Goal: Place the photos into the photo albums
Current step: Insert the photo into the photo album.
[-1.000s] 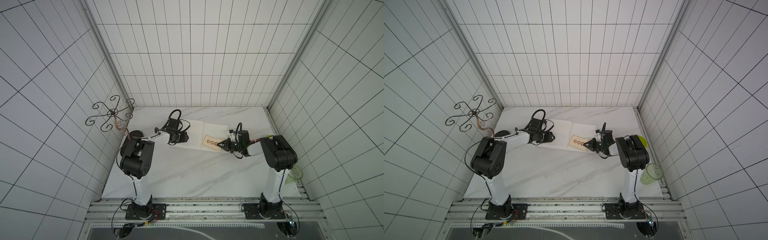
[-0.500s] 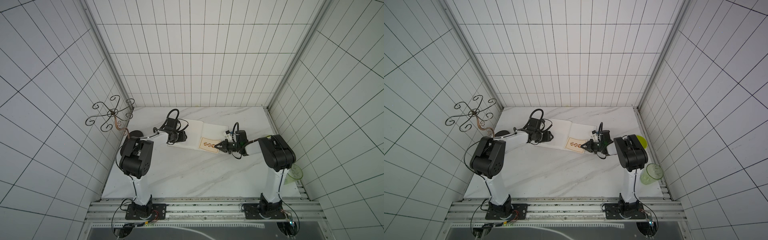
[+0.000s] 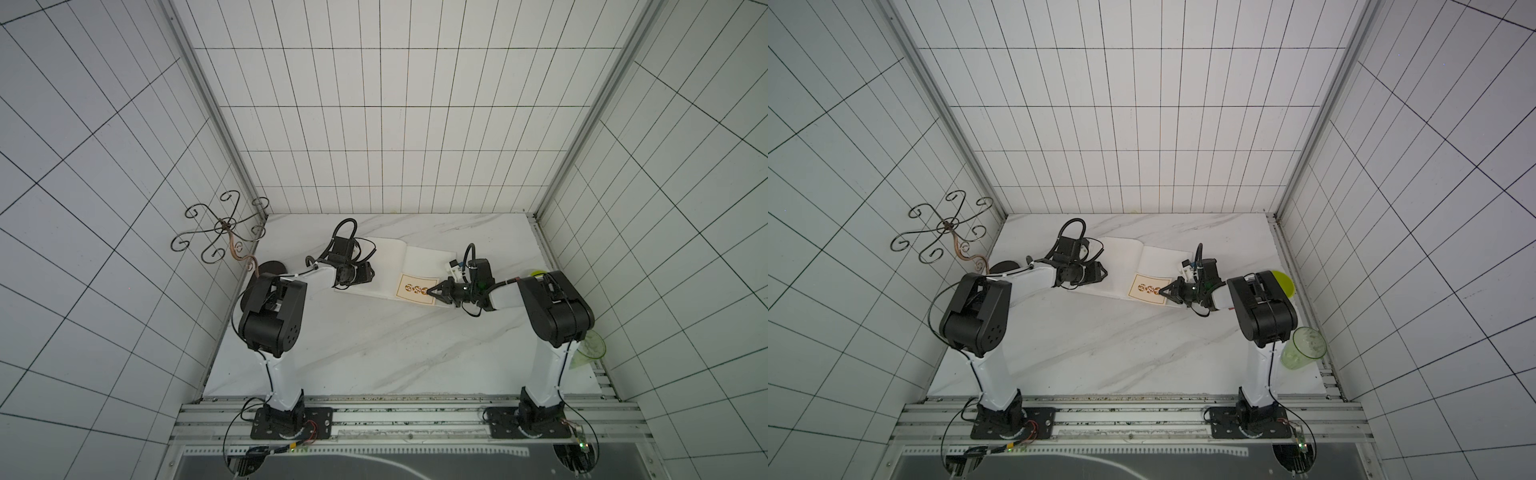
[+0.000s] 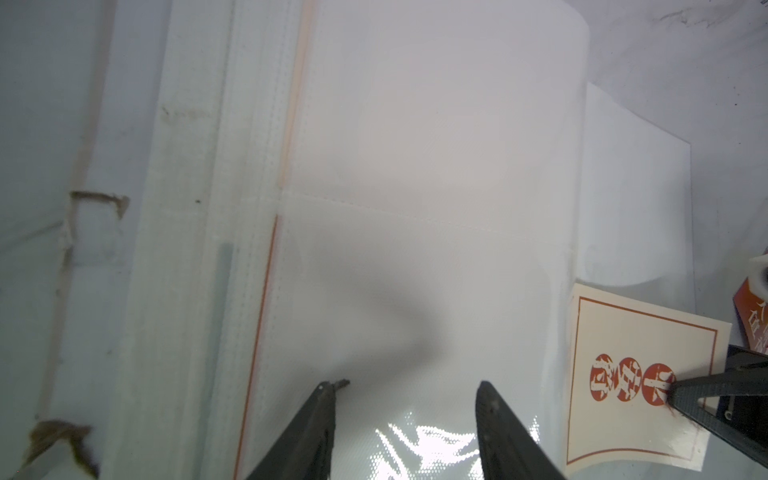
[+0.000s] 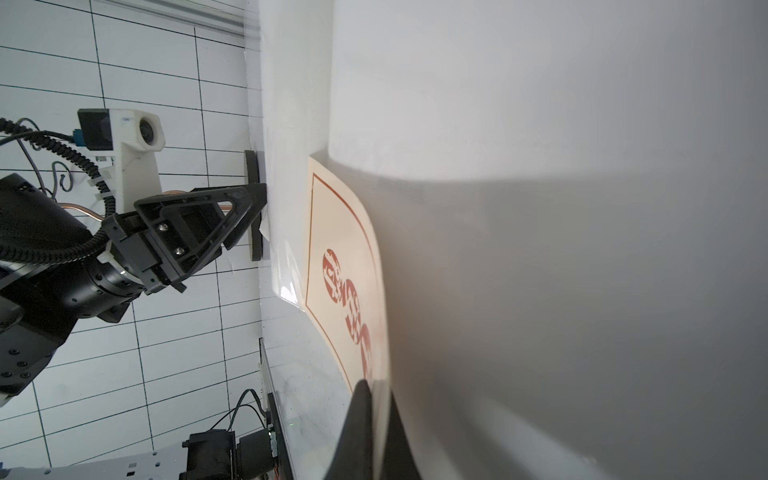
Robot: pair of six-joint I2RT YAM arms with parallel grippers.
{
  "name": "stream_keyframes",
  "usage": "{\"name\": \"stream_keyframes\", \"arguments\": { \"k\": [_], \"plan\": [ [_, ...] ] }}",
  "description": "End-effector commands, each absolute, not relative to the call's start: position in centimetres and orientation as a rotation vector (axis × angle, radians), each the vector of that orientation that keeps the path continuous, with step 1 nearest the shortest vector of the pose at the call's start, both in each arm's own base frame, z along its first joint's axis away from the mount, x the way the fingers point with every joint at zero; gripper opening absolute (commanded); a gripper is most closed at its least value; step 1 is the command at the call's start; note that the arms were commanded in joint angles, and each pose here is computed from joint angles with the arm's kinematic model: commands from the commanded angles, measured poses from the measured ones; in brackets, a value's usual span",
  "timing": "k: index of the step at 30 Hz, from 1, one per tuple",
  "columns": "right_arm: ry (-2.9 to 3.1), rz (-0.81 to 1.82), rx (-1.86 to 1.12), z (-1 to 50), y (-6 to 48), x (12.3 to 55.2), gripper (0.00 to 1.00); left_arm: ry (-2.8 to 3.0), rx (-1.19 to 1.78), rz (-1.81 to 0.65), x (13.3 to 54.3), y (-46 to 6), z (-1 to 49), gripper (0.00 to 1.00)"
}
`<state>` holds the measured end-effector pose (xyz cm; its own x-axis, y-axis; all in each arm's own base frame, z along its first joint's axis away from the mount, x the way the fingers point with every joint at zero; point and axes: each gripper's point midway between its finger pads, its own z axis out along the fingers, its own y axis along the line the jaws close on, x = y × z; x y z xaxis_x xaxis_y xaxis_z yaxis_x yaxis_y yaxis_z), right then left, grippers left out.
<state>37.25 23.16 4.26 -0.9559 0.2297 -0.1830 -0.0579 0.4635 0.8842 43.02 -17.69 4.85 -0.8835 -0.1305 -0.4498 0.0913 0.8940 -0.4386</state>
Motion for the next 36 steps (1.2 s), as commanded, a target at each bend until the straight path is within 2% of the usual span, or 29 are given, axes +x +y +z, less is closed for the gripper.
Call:
{"name": "stream_keyframes", "arguments": {
  "k": [1, 8, 23, 36],
  "plan": [
    [2.378, 1.536, 0.19, 6.7, 23.7, 37.9, 0.0, 2.784, -0.1, -0.605, 38.8, -16.9, -0.1, 0.54],
    [2.347, 1.593, 0.201, 7.9, 24.1, 37.9, 0.0, 2.775, -0.127, -0.619, 38.9, -16.9, 0.0, 0.54],
    [2.392, 1.61, 0.186, 6.1, 24.7, 38.7, 0.0, 2.716, -0.229, -0.591, 40.8, -14.1, 2.2, 0.59],
    [2.43, 1.62, 0.102, 6.3, 26.4, 38.9, 0.0, 2.753, -0.312, -0.623, 40.0, -13.4, 0.2, 0.6]
  ]
}}
